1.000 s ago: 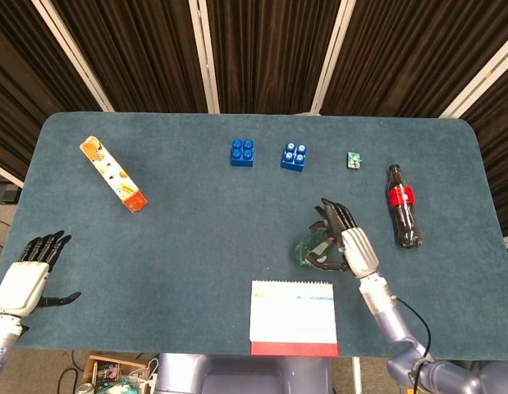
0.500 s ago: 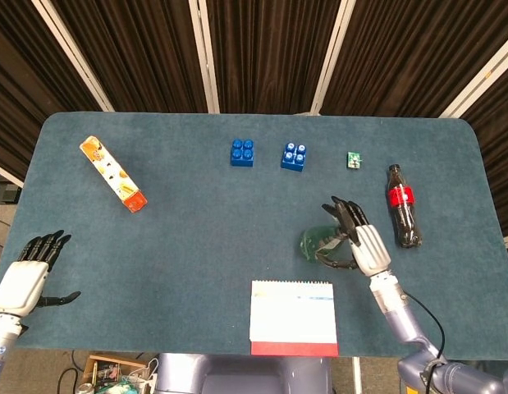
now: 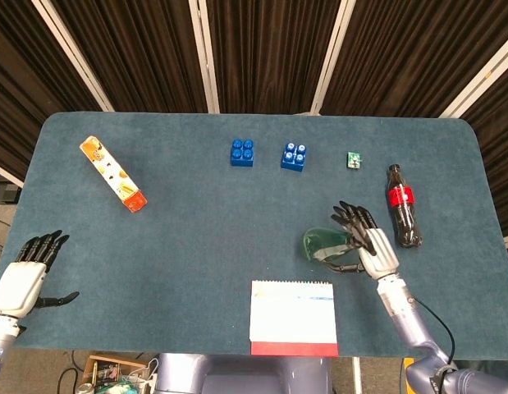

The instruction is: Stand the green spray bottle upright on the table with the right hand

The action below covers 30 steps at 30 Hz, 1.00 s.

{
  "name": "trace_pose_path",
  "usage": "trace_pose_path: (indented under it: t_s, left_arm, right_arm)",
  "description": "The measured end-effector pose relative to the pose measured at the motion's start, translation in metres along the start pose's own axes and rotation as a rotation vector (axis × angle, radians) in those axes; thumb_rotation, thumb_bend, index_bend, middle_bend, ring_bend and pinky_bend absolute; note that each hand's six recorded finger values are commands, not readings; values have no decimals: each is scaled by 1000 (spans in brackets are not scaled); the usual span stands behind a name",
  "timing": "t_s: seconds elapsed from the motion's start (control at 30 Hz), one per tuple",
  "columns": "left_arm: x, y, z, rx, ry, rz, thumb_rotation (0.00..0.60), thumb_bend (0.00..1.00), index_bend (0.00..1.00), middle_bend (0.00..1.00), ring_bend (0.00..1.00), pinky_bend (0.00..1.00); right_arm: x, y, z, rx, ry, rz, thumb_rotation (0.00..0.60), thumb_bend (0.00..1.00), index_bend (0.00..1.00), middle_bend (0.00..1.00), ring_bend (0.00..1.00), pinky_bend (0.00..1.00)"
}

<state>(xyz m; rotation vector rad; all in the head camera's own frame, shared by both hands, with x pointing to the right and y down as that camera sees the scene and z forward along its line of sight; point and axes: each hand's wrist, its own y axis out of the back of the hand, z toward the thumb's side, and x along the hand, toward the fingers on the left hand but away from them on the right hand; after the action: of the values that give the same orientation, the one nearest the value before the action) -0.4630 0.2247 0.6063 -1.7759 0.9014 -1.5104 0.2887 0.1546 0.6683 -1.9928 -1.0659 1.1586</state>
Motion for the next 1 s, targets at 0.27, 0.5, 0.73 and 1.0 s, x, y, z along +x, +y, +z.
trace_pose_path:
  t_s: [0.27,0.5,0.73,1.0]
  left_arm:
    - [0,0,0,-1,-3,-3,600,60,42,0,0,35]
    - [-1,1,0,-2,-4,2,600,60,41,0,0,34]
    - [-2,1,2,-1,-10,2,600,60,41,0,0,35]
    - [-9,6,5,3,-20,27,600,60,41,0,0,34]
  right_arm:
    - [-1,8,8,38,0,5,600,106,0,0,0,0]
    - [3,15,5,79,-24,17,600,106,0,0,0,0]
    - [10,24,0,100,-41,17,600,106,0,0,0,0]
    - [33,51,-23,171,-94,-25,600,107,0,0,0,0]
